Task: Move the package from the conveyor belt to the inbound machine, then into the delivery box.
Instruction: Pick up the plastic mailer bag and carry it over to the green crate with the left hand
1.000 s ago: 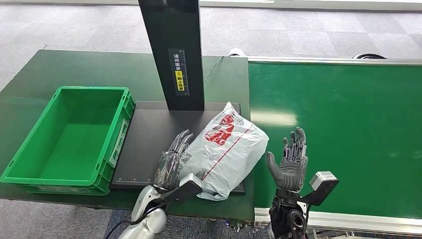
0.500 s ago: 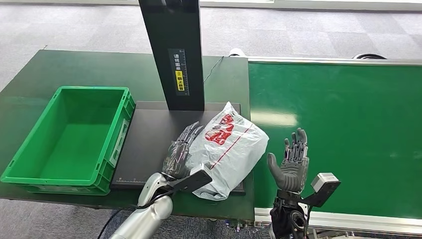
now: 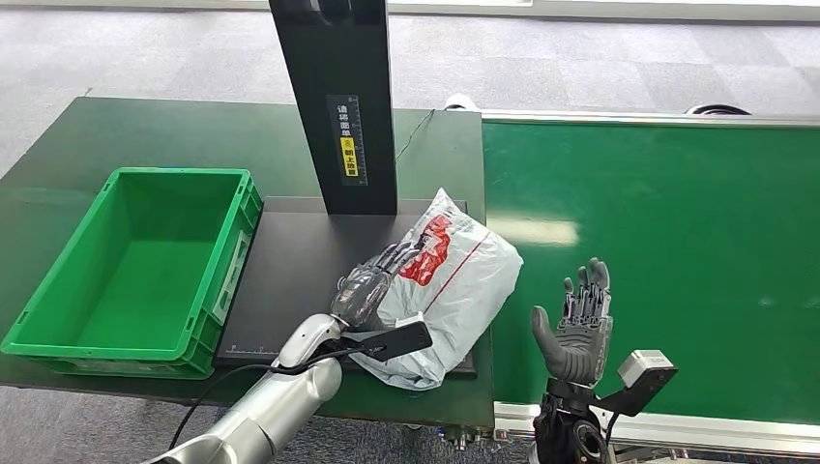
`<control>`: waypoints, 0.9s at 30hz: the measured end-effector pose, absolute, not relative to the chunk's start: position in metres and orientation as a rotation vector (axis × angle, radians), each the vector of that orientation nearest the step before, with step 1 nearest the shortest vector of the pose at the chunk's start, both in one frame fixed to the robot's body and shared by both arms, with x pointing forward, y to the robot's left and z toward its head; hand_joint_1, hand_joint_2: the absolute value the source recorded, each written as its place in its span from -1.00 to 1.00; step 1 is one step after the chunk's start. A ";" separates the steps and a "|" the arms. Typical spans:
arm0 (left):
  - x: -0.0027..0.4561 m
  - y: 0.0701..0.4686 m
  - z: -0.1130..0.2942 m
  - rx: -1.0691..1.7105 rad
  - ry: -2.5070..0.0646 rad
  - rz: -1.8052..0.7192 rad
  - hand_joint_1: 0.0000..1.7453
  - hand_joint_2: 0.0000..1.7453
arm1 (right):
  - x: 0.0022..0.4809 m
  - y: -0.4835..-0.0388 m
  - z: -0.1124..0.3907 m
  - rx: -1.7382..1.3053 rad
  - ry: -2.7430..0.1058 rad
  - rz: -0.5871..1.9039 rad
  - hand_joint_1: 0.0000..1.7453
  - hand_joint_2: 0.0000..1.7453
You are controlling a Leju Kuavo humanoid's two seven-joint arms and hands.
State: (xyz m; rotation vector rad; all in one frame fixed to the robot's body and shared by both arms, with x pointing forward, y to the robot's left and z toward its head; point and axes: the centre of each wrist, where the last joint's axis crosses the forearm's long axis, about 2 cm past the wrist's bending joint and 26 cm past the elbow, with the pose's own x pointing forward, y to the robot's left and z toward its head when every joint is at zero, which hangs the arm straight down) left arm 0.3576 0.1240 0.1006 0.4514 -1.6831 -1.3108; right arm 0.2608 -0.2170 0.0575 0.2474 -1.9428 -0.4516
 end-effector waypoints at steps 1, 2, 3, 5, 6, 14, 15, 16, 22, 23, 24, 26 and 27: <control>0.359 0.125 0.101 0.454 -1.669 -1.328 -1.00 1.00 | 0.261 -0.218 0.057 0.247 -1.943 -0.453 -1.00 1.00; 0.361 0.126 0.101 0.457 -1.656 -1.345 -1.00 1.00 | 0.261 -0.218 0.057 0.247 -1.943 -0.453 -1.00 1.00; 0.363 0.127 0.101 0.460 -1.644 -1.361 -1.00 1.00 | 0.261 -0.218 0.057 0.247 -1.943 -0.453 -1.00 1.00; 0.366 0.130 0.102 0.471 -1.622 -1.392 -1.00 1.00 | 0.263 -0.218 0.058 0.248 -1.943 -0.454 -1.00 1.00; 0.368 0.131 0.103 0.477 -1.613 -1.404 -1.00 1.00 | 0.264 -0.218 0.058 0.249 -1.943 -0.454 -1.00 1.00; 0.374 0.144 0.102 0.502 -1.586 -1.432 0.99 1.00 | 0.270 -0.218 0.057 0.248 -1.932 -0.455 -1.00 1.00; 0.374 0.145 0.101 0.505 -1.586 -1.432 1.00 1.00 | 0.270 -0.218 0.056 0.248 -1.930 -0.455 -1.00 1.00; 0.374 0.147 0.101 0.508 -1.587 -1.431 1.00 1.00 | 0.270 -0.218 0.056 0.247 -1.929 -0.455 -1.00 1.00; 0.374 0.152 0.099 0.534 -1.597 -1.420 1.00 1.00 | 0.273 -0.218 0.055 0.248 -1.922 -0.456 -1.00 1.00; 0.374 0.153 0.098 0.539 -1.599 -1.417 1.00 1.00 | 0.274 -0.218 0.055 0.249 -1.922 -0.456 -1.00 1.00; 0.373 0.154 0.098 0.544 -1.604 -1.412 1.00 1.00 | 0.275 -0.218 0.056 0.250 -1.922 -0.455 -1.00 1.00; 0.372 0.155 0.096 0.553 -1.620 -1.394 1.00 1.00 | 0.277 -0.217 0.056 0.251 -1.921 -0.454 -1.00 1.00; 0.370 0.155 0.095 0.556 -1.635 -1.380 1.00 1.00 | 0.277 -0.217 0.056 0.252 -1.920 -0.454 -1.00 1.00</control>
